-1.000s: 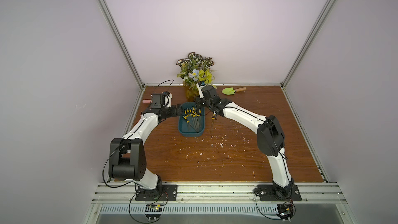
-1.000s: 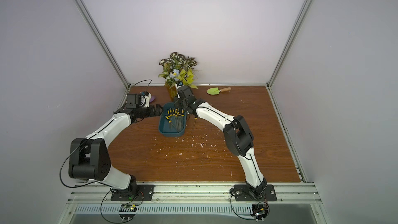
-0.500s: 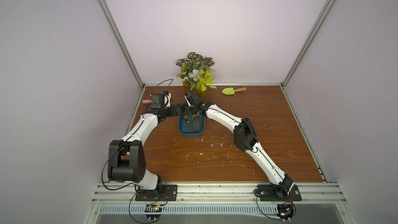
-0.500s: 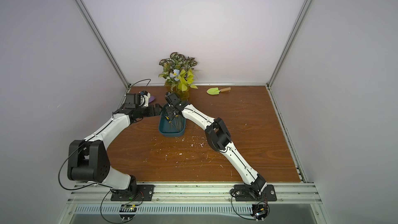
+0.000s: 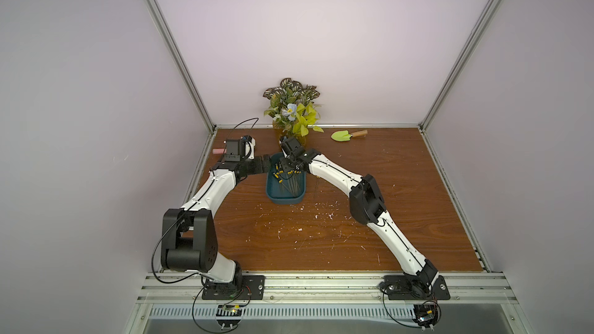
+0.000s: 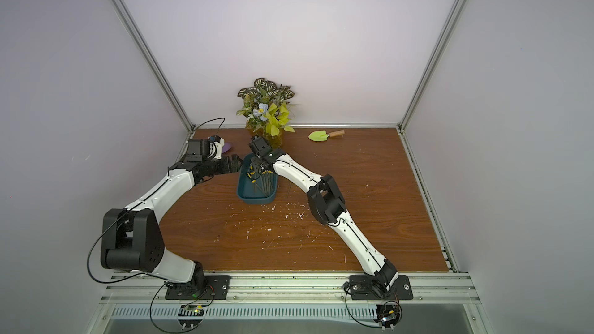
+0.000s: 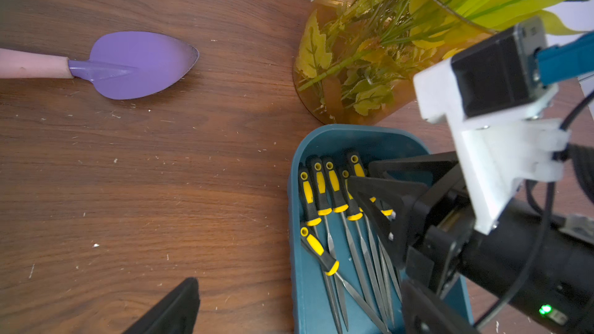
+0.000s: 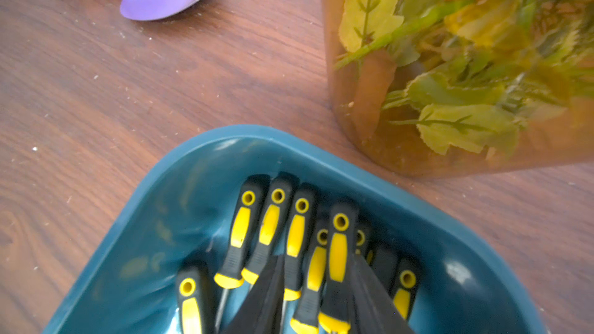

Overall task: Take the file tool out of the storage box
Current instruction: Pick up the file tool from the storage box.

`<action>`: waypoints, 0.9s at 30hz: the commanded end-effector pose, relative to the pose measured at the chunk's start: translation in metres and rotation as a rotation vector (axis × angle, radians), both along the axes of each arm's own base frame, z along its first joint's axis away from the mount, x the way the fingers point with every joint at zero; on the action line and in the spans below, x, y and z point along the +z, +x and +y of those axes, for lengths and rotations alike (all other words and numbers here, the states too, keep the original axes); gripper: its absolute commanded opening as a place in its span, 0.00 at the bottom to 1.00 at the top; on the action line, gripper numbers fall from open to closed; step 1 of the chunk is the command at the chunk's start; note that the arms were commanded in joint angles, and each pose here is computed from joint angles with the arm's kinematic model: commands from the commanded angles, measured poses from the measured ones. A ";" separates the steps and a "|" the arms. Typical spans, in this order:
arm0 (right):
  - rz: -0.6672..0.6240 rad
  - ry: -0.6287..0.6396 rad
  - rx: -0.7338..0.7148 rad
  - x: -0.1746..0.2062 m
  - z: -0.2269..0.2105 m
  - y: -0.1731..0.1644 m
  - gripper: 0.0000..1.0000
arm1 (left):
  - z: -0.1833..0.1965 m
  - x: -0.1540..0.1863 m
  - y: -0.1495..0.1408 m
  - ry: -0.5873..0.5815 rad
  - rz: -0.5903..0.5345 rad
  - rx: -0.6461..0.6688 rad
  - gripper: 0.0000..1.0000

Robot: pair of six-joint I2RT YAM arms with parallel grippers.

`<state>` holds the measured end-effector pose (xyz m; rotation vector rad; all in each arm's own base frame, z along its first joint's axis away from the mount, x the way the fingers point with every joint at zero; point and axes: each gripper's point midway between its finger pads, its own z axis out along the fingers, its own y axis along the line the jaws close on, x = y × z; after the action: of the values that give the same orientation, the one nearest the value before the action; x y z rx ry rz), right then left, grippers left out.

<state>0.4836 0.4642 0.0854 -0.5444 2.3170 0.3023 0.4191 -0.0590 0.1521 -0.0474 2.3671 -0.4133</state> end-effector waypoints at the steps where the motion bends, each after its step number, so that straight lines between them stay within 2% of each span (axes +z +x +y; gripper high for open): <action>1: -0.015 0.008 -0.040 0.000 -0.004 0.009 0.37 | 0.001 -0.002 0.000 0.028 0.013 -0.010 0.99; 10: 0.010 0.028 -0.048 -0.011 -0.002 0.009 0.27 | -0.001 0.003 0.001 0.021 -0.003 -0.014 0.99; 17: 0.002 0.043 -0.045 -0.003 -0.001 0.010 0.09 | 0.000 0.004 0.000 0.027 -0.002 -0.012 0.99; 21: -0.018 0.115 -0.017 0.029 0.008 0.008 0.06 | 0.001 0.005 0.000 0.034 -0.007 -0.009 0.99; 27: -0.079 0.324 0.059 0.122 0.025 -0.012 0.06 | 0.002 0.005 0.001 0.038 -0.004 -0.009 0.99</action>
<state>0.4798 0.4713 0.0804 -0.5050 2.3342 0.4229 0.4183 -0.0571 0.1505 -0.0357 2.3737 -0.3929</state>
